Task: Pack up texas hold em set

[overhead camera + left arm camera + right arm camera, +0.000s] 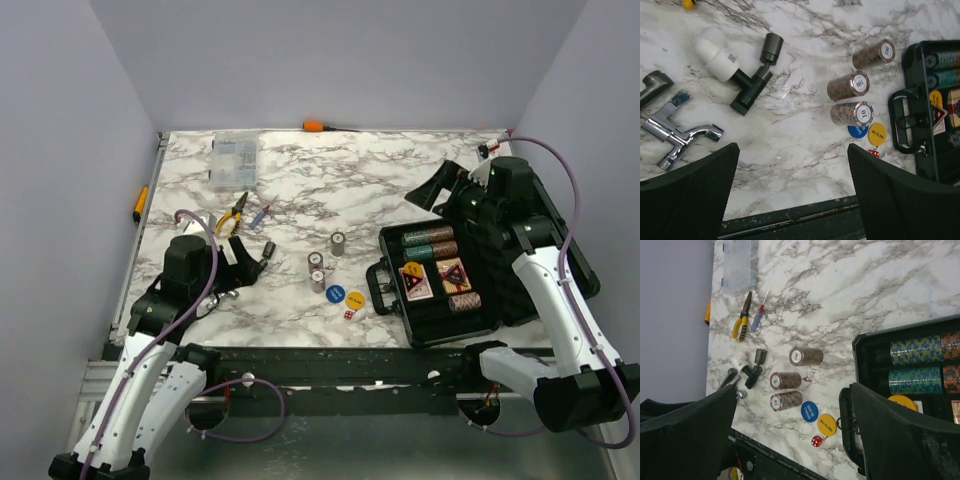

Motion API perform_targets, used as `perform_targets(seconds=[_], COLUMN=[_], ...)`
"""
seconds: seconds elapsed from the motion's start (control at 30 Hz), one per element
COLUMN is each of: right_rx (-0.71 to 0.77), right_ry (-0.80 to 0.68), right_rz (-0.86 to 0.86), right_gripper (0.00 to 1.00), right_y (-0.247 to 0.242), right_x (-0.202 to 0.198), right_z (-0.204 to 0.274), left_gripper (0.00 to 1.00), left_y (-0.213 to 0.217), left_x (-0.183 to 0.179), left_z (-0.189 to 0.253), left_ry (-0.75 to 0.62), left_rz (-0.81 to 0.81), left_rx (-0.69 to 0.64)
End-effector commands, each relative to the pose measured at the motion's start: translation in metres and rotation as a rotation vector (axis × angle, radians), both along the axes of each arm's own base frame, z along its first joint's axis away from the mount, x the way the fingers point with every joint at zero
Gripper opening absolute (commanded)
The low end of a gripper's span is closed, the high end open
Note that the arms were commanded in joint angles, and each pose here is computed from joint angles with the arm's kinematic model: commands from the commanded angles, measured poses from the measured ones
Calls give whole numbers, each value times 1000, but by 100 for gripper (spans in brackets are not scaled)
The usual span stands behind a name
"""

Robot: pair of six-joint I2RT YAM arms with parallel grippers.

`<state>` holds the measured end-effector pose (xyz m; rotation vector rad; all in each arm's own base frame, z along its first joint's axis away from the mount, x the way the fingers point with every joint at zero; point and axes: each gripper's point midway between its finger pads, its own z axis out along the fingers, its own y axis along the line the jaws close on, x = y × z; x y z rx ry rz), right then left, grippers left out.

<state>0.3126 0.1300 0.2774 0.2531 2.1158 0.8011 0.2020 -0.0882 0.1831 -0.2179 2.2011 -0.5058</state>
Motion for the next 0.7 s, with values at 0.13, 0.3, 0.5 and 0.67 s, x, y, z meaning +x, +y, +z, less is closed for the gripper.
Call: perform_targets(seconds=[0.13, 0.3, 0.5, 0.67], right_rx=[38, -30, -170, -249], right_ry=[147, 205, 224, 190], right_rz=[86, 75, 67, 77], right_gripper=[100, 100, 100, 100], right_y=[16, 10, 9, 6], right_x=[-27, -33, -42, -48], right_z=[-28, -42, -54, -53], left_gripper=[88, 88, 88, 87], left_y=[-33, -52, -71, -74], left_x=[-10, -19, -29, -25], left_z=[-9, -17, -27, -27], left_ry=[23, 30, 47, 55], left_rz=[-177, -249, -322, -329], left_rx=[44, 92, 127, 139])
